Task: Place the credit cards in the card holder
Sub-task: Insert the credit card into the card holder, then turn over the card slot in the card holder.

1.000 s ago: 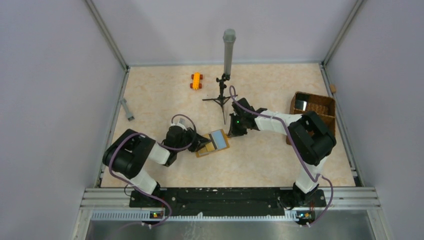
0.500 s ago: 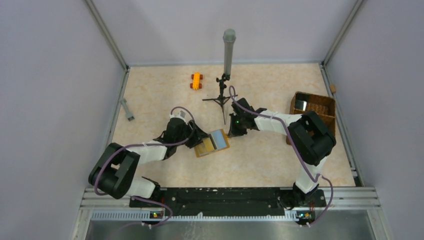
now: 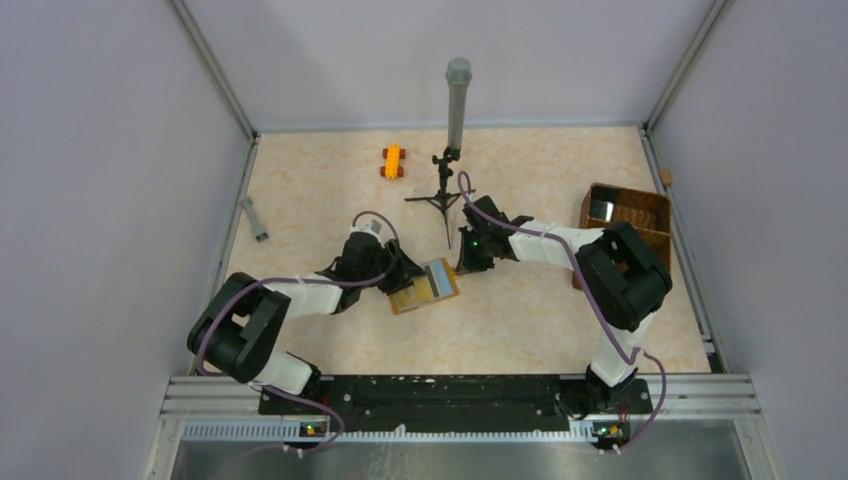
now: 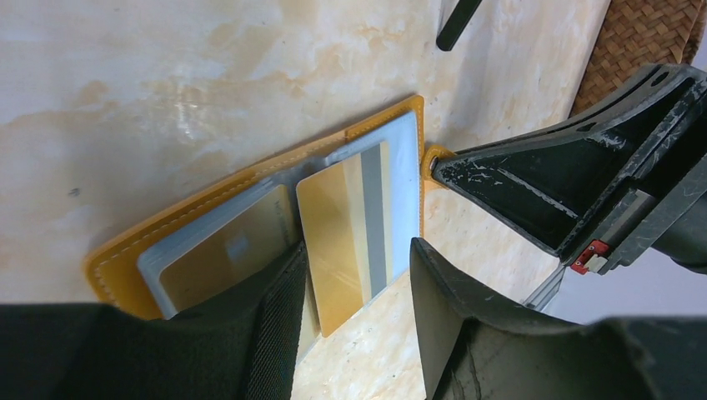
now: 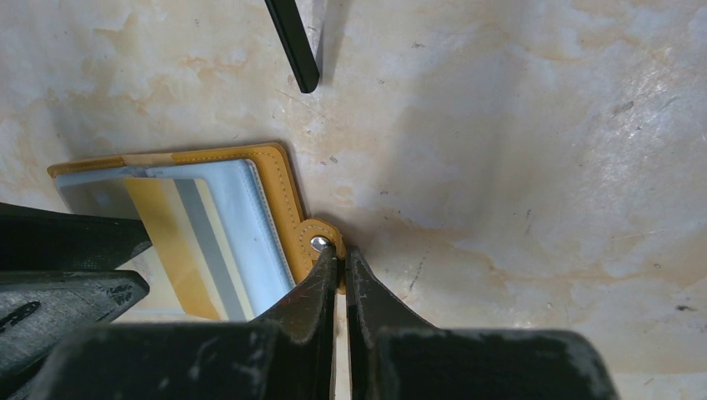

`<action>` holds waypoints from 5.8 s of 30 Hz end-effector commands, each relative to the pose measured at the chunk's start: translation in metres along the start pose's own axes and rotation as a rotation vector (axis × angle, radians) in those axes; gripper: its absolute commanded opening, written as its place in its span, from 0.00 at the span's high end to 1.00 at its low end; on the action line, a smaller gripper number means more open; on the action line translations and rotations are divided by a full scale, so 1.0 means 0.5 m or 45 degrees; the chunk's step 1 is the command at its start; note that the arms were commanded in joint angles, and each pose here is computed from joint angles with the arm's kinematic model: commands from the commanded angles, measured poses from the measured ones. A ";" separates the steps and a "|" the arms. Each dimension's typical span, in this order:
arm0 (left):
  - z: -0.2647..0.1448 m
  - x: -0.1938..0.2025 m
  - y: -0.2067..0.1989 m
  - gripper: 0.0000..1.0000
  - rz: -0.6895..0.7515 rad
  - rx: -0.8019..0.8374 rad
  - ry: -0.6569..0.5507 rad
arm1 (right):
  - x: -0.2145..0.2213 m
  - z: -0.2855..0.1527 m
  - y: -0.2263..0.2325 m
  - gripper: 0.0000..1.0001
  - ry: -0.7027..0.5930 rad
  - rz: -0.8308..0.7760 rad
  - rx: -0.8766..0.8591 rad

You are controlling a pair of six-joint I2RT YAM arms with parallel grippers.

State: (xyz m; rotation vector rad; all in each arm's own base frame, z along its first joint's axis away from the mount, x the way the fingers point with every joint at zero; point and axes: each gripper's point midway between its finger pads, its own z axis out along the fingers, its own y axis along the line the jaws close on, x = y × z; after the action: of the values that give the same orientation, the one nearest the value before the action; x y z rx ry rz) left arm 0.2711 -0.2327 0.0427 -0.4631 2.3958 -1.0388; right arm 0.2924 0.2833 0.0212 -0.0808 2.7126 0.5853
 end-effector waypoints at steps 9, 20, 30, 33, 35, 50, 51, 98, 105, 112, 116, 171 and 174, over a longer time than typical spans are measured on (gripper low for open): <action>0.032 0.037 -0.013 0.48 0.019 -0.065 0.093 | 0.011 0.012 -0.033 1.00 0.012 -0.024 0.115; 0.045 0.050 -0.035 0.43 0.045 -0.137 0.132 | 0.014 0.015 -0.034 1.00 0.014 -0.024 0.116; 0.072 0.052 -0.045 0.25 0.049 -0.265 0.142 | 0.018 0.016 -0.027 1.00 0.005 -0.027 0.100; 0.074 0.047 -0.052 0.23 0.070 -0.286 0.140 | 0.018 0.011 -0.024 1.00 -0.003 -0.027 0.093; 0.067 0.043 -0.051 0.21 0.097 -0.307 0.134 | 0.013 0.003 -0.025 1.00 -0.019 -0.027 0.100; -0.117 -0.030 -0.047 0.04 0.310 -0.311 -0.141 | -0.022 -0.148 0.025 0.54 -0.222 -0.136 -0.067; -0.122 -0.029 -0.029 0.05 0.304 -0.329 -0.148 | -0.021 -0.153 0.038 0.55 -0.224 -0.143 -0.116; -0.083 0.019 0.092 0.53 0.152 -0.321 0.024 | 0.057 -0.062 0.116 0.98 -0.002 -0.126 -0.348; -0.082 0.022 0.092 0.55 0.148 -0.316 0.035 | 0.045 -0.083 0.142 0.98 -0.033 -0.130 -0.383; -0.082 0.019 0.088 0.55 0.154 -0.312 0.032 | 0.036 -0.090 0.161 0.97 -0.052 -0.135 -0.424; -0.081 0.020 0.088 0.55 0.154 -0.311 0.037 | 0.033 -0.087 0.171 0.94 -0.058 -0.137 -0.449; -0.241 -0.136 -0.003 0.01 0.248 -0.217 -0.212 | -0.015 -0.243 0.148 0.39 -0.275 -0.361 -0.076; -0.283 -0.188 -0.031 0.01 0.328 -0.214 -0.237 | -0.055 -0.298 0.047 0.39 -0.322 -0.240 0.093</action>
State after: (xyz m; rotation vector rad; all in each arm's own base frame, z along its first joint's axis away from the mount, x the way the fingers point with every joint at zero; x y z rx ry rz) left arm 0.2612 -0.1247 0.1245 -0.4393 2.3430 -0.6562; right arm 0.2378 0.3224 0.1429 -0.4171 2.4349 0.6839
